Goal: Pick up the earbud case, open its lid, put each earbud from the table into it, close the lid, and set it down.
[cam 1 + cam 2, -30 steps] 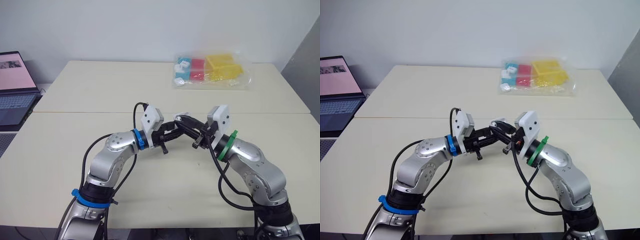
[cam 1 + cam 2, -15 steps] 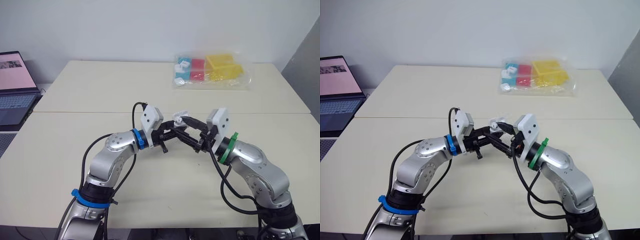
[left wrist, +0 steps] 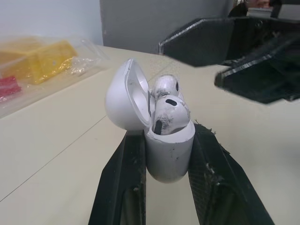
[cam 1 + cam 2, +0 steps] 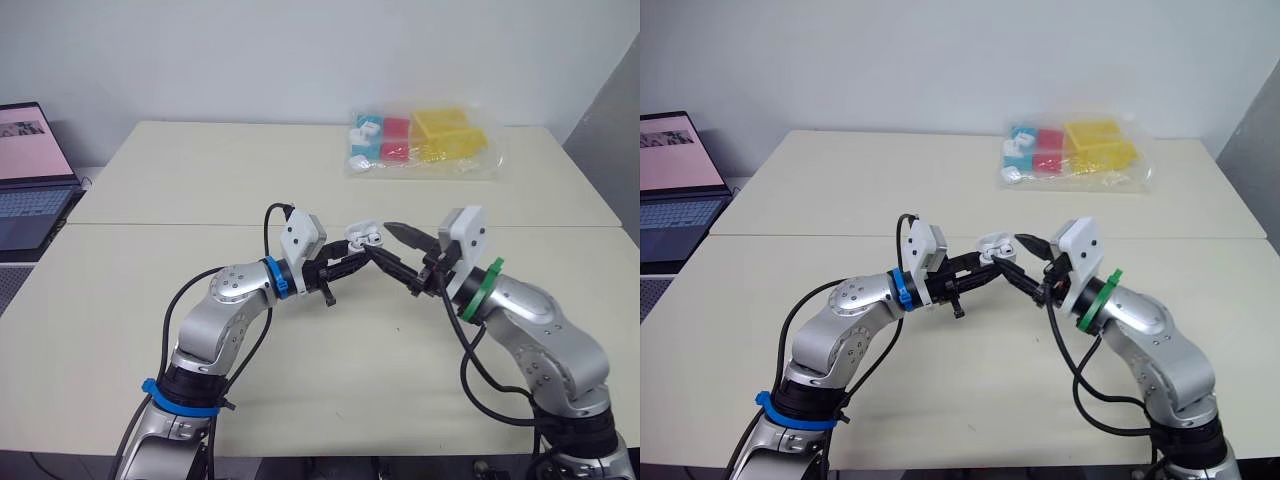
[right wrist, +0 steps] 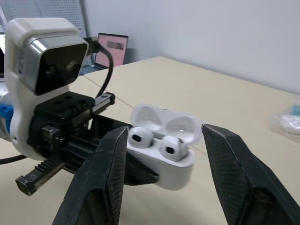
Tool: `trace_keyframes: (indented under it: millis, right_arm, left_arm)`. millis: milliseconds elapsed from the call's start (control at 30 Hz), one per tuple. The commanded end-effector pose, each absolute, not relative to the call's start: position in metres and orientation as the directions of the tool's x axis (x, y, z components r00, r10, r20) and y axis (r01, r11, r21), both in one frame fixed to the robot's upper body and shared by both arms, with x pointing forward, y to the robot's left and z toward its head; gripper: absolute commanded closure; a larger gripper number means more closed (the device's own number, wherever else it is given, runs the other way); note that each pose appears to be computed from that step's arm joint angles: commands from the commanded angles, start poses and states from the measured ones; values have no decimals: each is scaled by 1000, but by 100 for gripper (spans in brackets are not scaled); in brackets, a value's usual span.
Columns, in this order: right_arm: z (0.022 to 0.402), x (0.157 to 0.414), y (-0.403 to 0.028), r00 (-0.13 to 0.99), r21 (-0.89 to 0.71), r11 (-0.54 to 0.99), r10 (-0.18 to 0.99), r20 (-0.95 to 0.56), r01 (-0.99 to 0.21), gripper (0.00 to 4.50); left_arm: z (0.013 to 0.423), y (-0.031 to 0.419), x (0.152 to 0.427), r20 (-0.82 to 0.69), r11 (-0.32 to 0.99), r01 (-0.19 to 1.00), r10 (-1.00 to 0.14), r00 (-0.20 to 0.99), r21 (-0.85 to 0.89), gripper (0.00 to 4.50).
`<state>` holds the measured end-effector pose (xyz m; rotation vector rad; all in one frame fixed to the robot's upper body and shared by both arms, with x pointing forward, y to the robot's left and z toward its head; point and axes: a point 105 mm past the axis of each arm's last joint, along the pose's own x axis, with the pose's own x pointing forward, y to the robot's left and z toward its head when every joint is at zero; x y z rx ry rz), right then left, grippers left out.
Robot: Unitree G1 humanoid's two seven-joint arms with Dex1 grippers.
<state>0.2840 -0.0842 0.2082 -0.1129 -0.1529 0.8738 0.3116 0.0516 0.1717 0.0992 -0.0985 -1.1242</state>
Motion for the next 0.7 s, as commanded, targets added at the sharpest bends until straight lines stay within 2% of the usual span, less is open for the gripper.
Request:
trace_keyframes:
  millis: [33,433,533,700]
  right_arm:
    - [231,272,-86,582,-229,595,803,126,-771,191]
    - [262,291,-102,572,-309,562,817,69,-767,191]
    - [267,303,-106,581,-351,551,814,23,-757,249]
    - [272,321,-103,544,-396,466,833,-106,-791,424]
  left_arm:
    - [187,52,306,77,415,893,-910,407,173,368]
    - [187,52,305,78,401,899,-916,394,175,368]
    - [187,52,304,71,389,903,-921,382,185,368]
    - [186,51,302,59,369,908,-929,364,199,368]
